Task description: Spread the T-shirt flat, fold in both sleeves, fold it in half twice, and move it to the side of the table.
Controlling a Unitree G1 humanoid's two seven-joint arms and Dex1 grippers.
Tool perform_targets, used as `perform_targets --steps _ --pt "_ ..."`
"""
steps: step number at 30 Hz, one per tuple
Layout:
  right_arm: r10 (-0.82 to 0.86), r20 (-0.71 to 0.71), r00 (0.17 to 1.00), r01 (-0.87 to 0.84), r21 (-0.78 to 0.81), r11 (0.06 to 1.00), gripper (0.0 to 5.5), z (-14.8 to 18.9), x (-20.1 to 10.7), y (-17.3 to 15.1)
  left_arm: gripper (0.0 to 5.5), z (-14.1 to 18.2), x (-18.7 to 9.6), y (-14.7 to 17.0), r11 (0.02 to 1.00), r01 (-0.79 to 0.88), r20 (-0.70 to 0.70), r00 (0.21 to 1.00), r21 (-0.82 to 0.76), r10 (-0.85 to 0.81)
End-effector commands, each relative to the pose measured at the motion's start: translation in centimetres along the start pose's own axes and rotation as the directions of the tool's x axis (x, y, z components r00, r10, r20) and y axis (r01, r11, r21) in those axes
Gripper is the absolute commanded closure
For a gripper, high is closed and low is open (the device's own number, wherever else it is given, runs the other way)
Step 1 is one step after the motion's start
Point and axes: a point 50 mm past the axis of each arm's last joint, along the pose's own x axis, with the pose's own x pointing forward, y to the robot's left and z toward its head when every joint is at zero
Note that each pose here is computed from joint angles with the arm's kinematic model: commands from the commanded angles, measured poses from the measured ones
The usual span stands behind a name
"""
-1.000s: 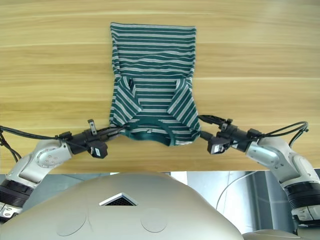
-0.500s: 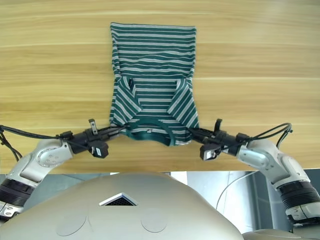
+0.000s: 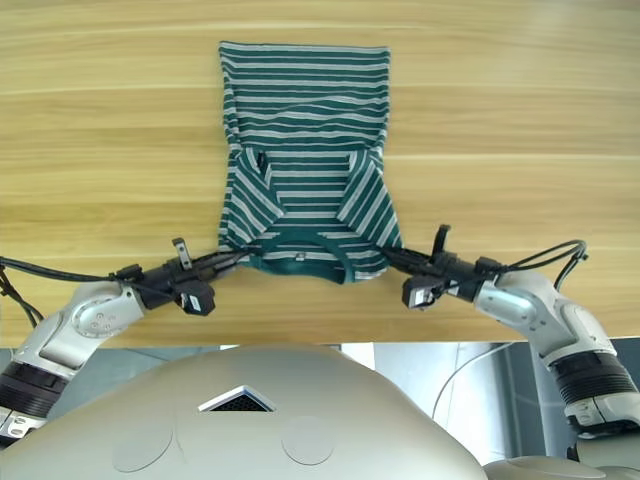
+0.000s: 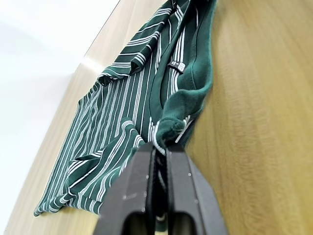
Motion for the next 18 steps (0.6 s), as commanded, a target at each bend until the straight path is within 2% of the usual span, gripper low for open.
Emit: perform_targets --steps 1,6,12,14,18 --pt "-0.005 0.025 1.0 0.005 0.023 1.0 5.48 1.0 -0.9 -0.1 5.4 0.3 -0.6 -1.3 0.998 0.045 -0.026 0.999 -0.051 -0.046" --pt "-0.039 0.029 0.999 0.036 0.1 0.994 5.48 3.0 -2.2 0.6 5.4 2.3 -1.0 -2.5 0.993 0.042 0.019 0.999 -0.111 -0.04" --pt "-0.14 0.06 0.988 0.126 0.198 0.972 5.48 4.7 -2.8 -0.1 5.4 3.8 -2.4 -2.7 0.983 -0.018 0.027 0.999 -0.185 0.023" --pt "-0.164 0.093 0.982 0.141 0.211 0.967 5.48 5.1 -2.6 -0.9 5.4 3.6 -2.5 -1.3 0.981 -0.072 0.049 0.995 -0.182 0.082" --pt "-0.295 0.127 0.947 0.26 0.233 0.937 5.48 4.1 -1.2 -3.5 5.4 1.0 -1.4 3.1 0.942 -0.277 0.033 0.957 -0.188 0.288"
